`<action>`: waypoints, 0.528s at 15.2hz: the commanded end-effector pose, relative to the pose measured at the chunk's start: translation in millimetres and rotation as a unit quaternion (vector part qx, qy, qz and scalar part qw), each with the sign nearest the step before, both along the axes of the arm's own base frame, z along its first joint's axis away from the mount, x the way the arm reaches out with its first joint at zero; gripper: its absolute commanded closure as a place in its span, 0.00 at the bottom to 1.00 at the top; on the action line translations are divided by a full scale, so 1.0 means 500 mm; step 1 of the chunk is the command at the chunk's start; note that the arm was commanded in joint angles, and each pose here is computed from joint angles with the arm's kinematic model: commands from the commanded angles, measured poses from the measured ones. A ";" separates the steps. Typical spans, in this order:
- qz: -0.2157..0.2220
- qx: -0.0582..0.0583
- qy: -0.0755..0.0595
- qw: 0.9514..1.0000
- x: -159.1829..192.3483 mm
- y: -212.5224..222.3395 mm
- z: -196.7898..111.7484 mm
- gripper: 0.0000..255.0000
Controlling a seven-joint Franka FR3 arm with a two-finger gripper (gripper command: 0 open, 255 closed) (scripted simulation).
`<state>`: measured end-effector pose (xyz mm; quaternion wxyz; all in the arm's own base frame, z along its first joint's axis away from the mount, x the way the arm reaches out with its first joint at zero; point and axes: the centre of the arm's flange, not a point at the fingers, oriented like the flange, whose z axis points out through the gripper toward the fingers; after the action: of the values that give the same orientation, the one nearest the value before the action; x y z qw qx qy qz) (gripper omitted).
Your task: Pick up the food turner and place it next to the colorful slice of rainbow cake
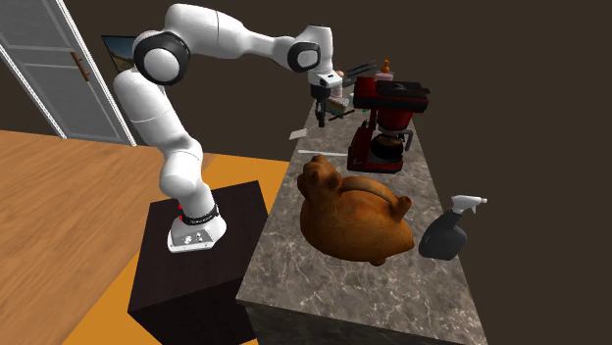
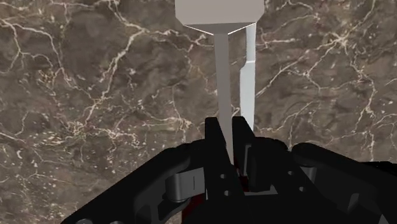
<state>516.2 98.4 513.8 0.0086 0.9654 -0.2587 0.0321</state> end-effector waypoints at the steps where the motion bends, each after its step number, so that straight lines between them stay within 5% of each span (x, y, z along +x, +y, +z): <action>1: -0.001 0.000 0.000 1.000 0.013 0.048 0.004 1.00; 8: -0.001 0.000 0.000 1.000 0.082 0.219 0.004 1.00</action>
<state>550.5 195.1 516.6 0.0088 0.9654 -0.2585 0.0321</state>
